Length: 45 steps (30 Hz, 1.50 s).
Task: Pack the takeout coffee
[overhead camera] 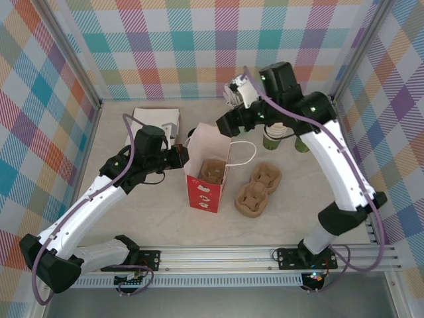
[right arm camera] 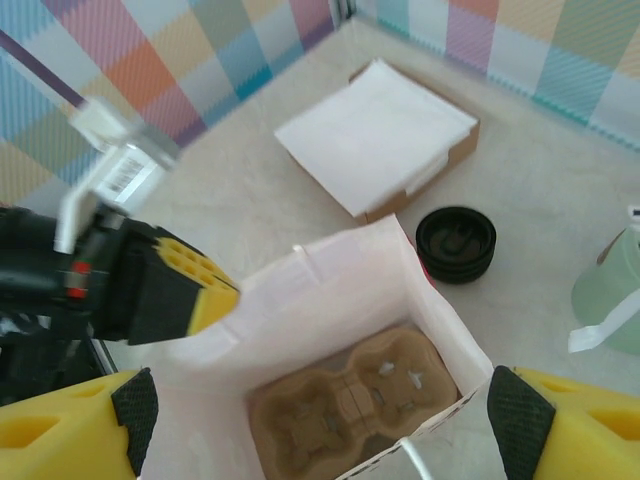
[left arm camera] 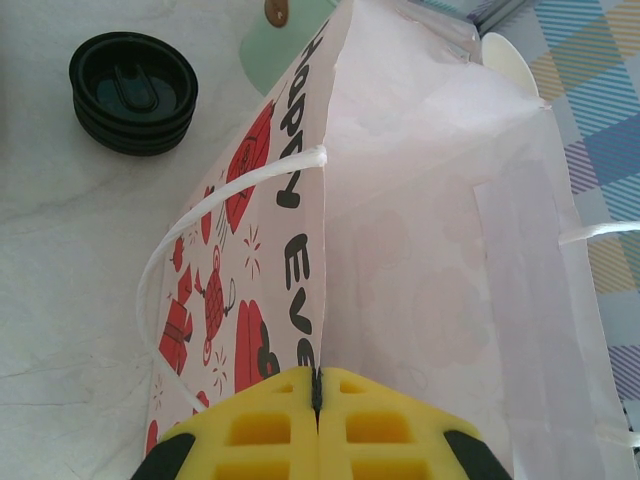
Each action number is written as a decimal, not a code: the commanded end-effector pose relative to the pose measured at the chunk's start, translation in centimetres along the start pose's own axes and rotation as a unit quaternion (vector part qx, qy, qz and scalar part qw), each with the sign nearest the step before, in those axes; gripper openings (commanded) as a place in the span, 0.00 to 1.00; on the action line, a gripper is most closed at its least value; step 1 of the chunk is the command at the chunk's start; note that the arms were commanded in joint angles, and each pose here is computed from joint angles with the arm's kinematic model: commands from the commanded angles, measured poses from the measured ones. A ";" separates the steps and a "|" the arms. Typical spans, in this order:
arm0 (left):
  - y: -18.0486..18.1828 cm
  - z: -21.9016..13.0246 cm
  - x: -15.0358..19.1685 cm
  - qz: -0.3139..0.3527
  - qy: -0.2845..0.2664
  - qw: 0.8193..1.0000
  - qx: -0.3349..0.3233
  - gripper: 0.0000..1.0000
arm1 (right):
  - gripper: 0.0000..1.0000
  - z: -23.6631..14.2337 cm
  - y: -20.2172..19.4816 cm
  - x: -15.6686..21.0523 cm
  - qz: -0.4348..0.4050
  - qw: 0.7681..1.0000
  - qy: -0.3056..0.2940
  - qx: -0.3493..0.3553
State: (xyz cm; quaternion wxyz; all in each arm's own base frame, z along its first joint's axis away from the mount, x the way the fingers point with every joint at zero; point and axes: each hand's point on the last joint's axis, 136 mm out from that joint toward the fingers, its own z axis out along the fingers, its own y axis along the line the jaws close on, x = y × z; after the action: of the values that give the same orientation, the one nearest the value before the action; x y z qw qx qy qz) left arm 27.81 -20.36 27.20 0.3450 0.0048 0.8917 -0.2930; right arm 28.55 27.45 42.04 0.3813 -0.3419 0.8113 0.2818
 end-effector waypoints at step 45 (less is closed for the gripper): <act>-1.9 -4.7 -7.1 0.118 0.002 0.989 -0.094 0.81 | 1.00 -8.4 -14.0 21.2 0.287 0.896 0.013 0.339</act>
State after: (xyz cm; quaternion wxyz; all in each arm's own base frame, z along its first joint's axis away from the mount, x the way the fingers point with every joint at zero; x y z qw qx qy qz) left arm 29.60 -18.98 37.86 0.4194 0.0348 0.8750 -0.2391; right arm 25.06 5.17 26.33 0.3552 0.0490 0.9315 0.0611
